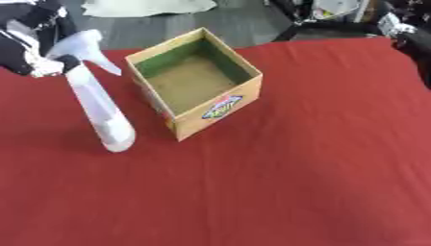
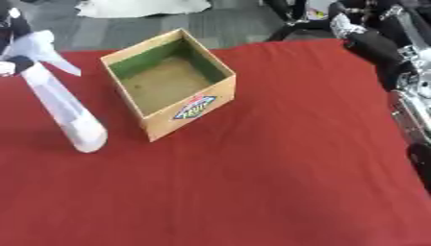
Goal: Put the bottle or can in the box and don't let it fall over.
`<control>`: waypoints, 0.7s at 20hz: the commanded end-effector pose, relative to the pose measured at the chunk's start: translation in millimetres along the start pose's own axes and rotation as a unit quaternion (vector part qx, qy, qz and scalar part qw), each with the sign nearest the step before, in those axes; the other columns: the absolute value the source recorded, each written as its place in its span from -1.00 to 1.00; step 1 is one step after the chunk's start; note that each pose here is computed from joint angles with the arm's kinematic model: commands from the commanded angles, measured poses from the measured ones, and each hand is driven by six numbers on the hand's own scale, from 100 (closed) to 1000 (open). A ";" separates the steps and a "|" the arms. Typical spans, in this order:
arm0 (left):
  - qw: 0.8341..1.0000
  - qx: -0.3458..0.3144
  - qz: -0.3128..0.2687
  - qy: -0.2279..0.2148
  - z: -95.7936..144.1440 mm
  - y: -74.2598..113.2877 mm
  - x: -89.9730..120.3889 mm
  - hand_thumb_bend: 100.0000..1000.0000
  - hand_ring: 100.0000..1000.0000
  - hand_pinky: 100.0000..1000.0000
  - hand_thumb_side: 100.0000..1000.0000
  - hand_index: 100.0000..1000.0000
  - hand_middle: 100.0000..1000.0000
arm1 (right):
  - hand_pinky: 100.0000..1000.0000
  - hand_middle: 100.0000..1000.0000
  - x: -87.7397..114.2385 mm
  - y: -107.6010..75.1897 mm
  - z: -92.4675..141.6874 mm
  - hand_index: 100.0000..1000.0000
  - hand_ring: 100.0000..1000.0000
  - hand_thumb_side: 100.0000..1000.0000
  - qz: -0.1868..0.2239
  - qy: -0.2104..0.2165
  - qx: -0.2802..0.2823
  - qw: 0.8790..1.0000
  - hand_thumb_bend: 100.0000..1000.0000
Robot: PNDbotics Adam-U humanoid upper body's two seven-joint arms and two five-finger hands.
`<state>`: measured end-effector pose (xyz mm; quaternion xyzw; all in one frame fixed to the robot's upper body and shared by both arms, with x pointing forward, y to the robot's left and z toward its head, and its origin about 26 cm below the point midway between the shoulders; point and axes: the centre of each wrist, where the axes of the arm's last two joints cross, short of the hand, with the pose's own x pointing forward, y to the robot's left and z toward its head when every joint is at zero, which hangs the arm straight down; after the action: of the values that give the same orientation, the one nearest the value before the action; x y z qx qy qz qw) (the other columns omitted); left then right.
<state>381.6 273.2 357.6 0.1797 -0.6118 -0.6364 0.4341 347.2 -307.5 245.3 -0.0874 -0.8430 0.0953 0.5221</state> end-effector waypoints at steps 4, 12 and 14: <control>0.999 0.052 -0.006 -0.007 9.3 26.8 5.7 -0.79 -0.36 -0.05 -1.00 -0.24 -0.23 | 0.57 0.46 10.5 -4.7 -4.0 0.67 0.54 -0.60 0.010 -0.017 0.001 1.000 -0.83; 0.996 0.087 -0.006 0.011 7.9 43.3 -6.0 -0.80 -0.37 -0.05 -1.00 -0.25 -0.23 | 0.57 0.46 13.3 -4.0 -5.2 0.67 0.54 -0.60 0.010 -0.021 0.003 1.000 -0.82; 0.996 0.089 -0.007 0.012 7.2 44.7 -7.8 -0.80 -0.37 -0.05 -1.00 -0.25 -0.23 | 0.57 0.46 13.4 -4.1 -5.2 0.67 0.54 -0.60 0.010 -0.021 0.003 1.000 -0.82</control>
<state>400.3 284.1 381.3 0.2122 -0.6479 -0.5899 0.4327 347.7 -306.4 247.9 -0.0847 -0.8446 0.0989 0.5193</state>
